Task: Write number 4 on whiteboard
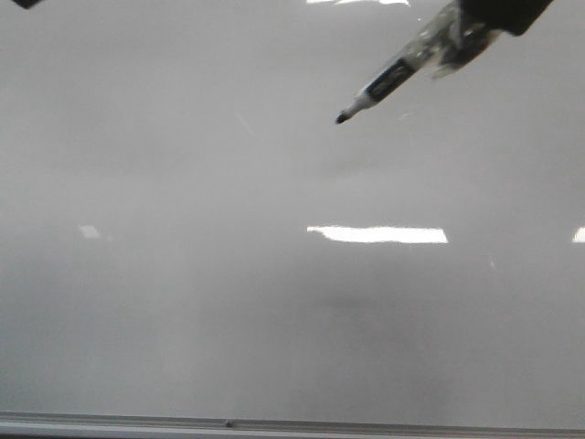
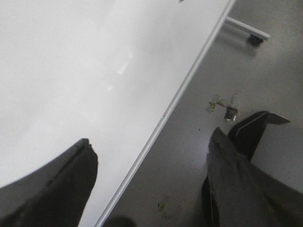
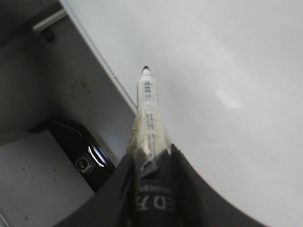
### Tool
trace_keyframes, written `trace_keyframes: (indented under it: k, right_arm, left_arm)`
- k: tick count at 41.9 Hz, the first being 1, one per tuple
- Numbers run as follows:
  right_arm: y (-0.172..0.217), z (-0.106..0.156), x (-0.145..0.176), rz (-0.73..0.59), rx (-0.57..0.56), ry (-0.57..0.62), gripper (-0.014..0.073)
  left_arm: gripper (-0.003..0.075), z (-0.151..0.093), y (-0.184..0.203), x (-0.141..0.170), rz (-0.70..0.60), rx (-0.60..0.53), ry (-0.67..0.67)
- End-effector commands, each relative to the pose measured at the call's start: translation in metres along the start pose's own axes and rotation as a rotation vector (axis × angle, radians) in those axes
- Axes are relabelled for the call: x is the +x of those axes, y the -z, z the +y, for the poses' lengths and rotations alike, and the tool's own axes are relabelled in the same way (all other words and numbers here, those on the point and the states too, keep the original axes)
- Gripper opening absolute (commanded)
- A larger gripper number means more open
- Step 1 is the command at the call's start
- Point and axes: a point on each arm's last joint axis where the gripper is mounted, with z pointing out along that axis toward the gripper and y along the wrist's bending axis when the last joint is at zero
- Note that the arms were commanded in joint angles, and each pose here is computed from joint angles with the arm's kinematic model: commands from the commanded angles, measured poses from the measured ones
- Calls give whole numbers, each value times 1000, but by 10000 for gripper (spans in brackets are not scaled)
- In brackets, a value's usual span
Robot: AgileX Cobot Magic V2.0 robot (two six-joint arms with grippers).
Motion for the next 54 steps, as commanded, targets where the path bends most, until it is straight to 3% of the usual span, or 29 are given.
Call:
trace_keyframes:
  k: [1,4,9,14,27,54]
  right_arm:
    - [30,-11,7,-116,81,-142,-50]
    - [37,-10,19,-187,93,-216,-50]
    - [32,-1,38,-440,102,-321,-50]
    - [21,0,51,-533,110,-399,-50]
    - [1,-10,47,-467,133,-319,-50]
    - [-27,-46,12,-537,238,-356,-50]
  left_arm:
    - [479,9,23,5,-124,-109,124]
    - [479,16,31,14,-151,-167,190]
    - [479,21,35,18,-160,-195,222]
    - [479,21,35,18,-163,-196,223]
    - [479,21,35,16,-178,-200,225]
    - [479,22,35,16,-185,-205,225]
